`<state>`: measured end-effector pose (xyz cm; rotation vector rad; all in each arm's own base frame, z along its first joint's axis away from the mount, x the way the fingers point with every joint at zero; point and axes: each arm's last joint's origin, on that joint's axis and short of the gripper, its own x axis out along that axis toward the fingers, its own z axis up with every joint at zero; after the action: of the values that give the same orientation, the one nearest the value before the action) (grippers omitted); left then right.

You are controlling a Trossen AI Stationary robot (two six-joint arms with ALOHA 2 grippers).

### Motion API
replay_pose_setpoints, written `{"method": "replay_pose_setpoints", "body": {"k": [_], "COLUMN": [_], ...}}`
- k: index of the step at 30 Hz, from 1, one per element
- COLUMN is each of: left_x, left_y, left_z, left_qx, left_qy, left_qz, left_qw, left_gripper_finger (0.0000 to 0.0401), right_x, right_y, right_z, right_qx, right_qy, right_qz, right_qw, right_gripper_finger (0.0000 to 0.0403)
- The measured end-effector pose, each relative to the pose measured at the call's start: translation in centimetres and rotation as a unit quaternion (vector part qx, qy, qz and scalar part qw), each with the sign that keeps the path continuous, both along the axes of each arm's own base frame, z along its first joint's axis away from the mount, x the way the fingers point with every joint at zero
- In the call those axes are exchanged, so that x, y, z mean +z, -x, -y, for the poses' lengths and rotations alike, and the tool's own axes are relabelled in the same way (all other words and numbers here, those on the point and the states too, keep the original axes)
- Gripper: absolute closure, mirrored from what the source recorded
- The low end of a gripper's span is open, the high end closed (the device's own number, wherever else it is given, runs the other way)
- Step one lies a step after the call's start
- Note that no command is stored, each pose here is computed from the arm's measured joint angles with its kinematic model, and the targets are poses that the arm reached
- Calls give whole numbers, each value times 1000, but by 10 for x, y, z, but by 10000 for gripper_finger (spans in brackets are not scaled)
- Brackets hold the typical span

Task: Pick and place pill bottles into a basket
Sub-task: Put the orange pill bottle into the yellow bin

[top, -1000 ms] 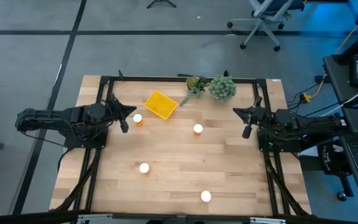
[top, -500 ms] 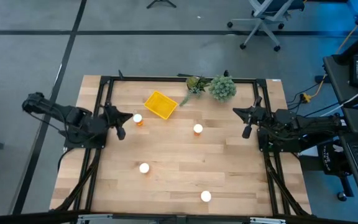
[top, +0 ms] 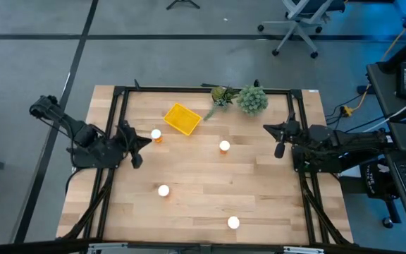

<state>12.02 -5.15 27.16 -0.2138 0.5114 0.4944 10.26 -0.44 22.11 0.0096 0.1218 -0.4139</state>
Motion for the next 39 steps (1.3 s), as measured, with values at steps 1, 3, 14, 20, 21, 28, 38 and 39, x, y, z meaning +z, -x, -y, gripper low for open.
{"method": "replay_pose_setpoints", "body": {"k": [1,3,14,20,21,28,38,39], "left_x": [-3,-13,-48,-50,-50,-51,-51,-51], "left_y": [0,1,-6,-8,-8,-7,-8,-8], "left_z": [1,4,9,8,9,10,10,10], "left_qx": [6,23,78,85,83,65,57,58], "left_qy": [5,6,54,56,59,63,56,57], "left_qz": [-9,-32,-90,-95,-97,-116,-119,-119], "left_qw": [1000,999,991,990,990,989,990,990], "left_gripper_finger": [399,399,391,336,323,216,125,123], "right_x": [0,0,0,0,0,0,0,0], "right_y": [0,0,0,0,0,0,0,0], "right_z": [0,0,0,0,0,0,0,0], "right_qx": [0,0,0,0,0,0,0,0], "right_qy": [1,1,2,3,3,3,3,3], "right_qz": [-1,-1,-1,-2,-2,-2,-2,-2], "right_qw": [1000,1000,1000,1000,1000,1000,1000,1000], "right_gripper_finger": [393,393,393,393,393,393,393,393]}}
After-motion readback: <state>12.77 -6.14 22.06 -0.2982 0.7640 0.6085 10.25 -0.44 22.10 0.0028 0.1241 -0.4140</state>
